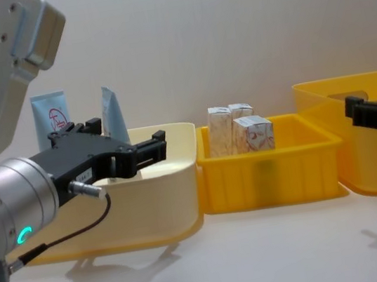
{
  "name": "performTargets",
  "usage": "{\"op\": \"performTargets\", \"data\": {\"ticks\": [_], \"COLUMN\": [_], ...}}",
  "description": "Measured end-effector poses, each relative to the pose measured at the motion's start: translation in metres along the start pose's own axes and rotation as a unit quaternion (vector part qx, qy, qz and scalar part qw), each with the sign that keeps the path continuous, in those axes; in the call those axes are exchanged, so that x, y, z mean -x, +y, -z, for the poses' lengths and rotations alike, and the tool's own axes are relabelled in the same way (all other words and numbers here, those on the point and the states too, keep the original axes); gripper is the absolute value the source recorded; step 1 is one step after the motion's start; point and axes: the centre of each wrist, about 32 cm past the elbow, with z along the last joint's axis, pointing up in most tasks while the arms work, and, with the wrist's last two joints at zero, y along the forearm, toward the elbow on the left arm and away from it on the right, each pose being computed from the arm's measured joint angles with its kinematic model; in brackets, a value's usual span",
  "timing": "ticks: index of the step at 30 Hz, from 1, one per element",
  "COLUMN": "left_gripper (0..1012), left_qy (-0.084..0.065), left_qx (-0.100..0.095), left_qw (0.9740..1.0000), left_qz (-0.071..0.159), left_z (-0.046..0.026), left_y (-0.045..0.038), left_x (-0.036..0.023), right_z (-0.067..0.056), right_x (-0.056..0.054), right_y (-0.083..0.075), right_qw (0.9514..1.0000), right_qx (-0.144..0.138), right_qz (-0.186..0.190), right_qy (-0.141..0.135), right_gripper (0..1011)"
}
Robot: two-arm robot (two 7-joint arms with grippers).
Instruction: Bimanual collaborative sorting of washing and personal care products
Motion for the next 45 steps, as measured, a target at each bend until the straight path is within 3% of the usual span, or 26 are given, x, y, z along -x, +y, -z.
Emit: {"op": "performTargets", "data": {"ticks": [45], "left_gripper": [1002], "left_qy": [0.0], "left_qx": [0.0], "left_qw": [1.0], "left_qz": [0.0], "left_z": [0.0], "left_y": [0.0], "left_x": [0.0], "right_z": [0.0], "right_x": [0.0], "right_y": [0.0], "right_qw": [1.0], "right_qx": [0.0], "right_qz": [0.0], "right_qy": [0.0], "right_gripper": [1001]}}
